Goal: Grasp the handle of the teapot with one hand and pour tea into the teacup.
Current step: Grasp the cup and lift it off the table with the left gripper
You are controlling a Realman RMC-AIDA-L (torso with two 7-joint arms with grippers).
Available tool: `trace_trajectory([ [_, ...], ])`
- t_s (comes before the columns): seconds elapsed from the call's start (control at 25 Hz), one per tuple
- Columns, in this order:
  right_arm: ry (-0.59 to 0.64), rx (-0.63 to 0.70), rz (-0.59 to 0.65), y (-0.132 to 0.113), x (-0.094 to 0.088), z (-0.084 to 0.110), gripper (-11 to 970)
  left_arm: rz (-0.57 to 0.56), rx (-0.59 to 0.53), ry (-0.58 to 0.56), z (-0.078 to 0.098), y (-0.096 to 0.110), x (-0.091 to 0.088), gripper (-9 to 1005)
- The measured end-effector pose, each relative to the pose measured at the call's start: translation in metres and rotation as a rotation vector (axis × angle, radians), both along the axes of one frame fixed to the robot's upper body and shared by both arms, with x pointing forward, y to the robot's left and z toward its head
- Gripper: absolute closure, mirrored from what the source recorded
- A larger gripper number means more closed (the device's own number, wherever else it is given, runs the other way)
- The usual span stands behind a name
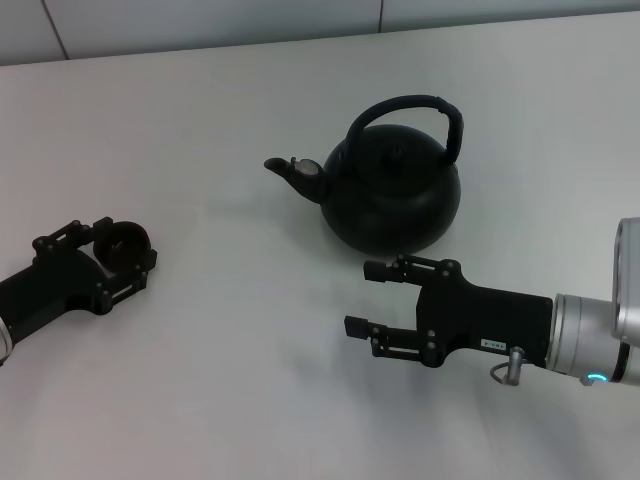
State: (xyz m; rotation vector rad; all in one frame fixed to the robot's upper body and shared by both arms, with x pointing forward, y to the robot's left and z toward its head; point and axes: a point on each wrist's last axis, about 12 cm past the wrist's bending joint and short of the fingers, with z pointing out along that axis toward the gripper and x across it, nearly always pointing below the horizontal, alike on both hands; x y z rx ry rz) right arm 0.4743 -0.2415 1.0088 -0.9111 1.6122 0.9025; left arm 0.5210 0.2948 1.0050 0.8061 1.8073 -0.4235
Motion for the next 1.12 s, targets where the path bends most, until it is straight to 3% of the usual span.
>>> trace_trajectory([
  [0.6, -0.001, 0.000, -0.001, 0.000, 0.000, 0.000, 236, -0.052, -0.094, -0.013, 0.010, -0.003, -0.003, 297],
  [1.12, -0.001, 0.000, -0.001, 0.000, 0.000, 0.000, 237, -0.078, -0.099, -0.018, 0.013, -0.004, -0.003, 291],
])
